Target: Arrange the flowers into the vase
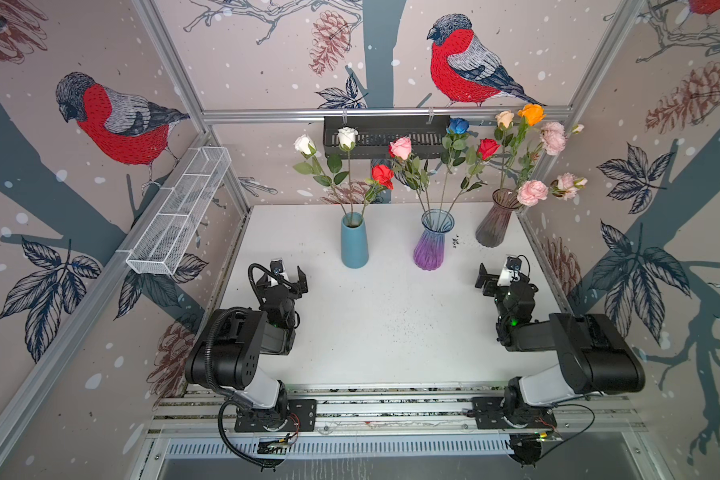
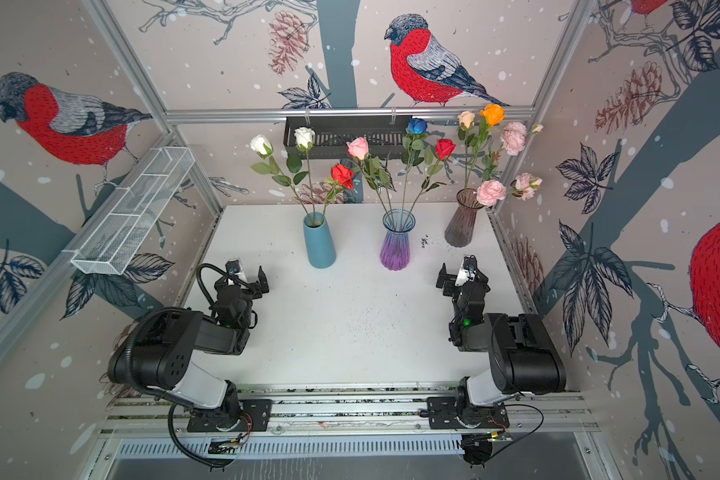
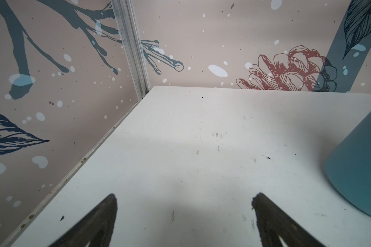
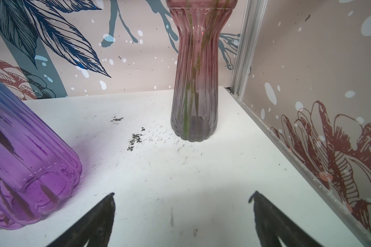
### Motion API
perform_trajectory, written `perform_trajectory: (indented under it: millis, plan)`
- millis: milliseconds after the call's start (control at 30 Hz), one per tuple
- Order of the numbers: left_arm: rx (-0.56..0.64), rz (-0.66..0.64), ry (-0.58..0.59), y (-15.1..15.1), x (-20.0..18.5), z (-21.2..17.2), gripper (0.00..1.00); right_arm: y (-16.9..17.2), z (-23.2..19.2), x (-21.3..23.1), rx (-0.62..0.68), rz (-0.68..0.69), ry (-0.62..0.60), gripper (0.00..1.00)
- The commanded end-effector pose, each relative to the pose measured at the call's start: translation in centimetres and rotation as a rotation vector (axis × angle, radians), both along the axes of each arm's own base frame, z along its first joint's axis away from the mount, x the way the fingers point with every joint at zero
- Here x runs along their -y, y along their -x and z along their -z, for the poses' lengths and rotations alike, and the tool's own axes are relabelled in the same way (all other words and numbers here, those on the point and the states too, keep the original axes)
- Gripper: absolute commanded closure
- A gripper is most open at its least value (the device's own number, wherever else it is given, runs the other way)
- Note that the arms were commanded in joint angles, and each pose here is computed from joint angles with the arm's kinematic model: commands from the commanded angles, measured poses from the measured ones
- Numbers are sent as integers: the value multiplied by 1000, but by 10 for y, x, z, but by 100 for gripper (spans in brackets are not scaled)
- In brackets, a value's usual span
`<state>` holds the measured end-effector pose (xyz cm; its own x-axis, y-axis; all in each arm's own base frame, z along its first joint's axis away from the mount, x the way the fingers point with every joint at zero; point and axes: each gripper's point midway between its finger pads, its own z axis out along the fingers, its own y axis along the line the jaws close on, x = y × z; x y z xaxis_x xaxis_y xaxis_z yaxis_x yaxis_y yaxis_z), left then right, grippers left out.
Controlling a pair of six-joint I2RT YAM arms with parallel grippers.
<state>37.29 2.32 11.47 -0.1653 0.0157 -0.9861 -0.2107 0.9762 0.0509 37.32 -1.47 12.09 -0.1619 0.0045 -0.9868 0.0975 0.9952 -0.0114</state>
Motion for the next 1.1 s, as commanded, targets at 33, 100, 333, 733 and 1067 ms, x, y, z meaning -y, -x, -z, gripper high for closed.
perform_trajectory:
  millis: [33,100,333,733,1067]
  plan:
    - [95,5,-17,3,8,-20,2,12,-12,-26,68,-107,65,1]
    - [123,-36,-36,12,7,-24,2,32,-21,-36,146,-184,79,1]
    - [139,-89,-40,16,1,-26,2,-2,-4,0,15,-17,-25,1]
    - [133,-89,-36,15,0,-25,2,0,-5,-1,20,23,9,1]
    - [132,-90,-36,15,0,-25,2,0,-5,-1,19,24,10,1]
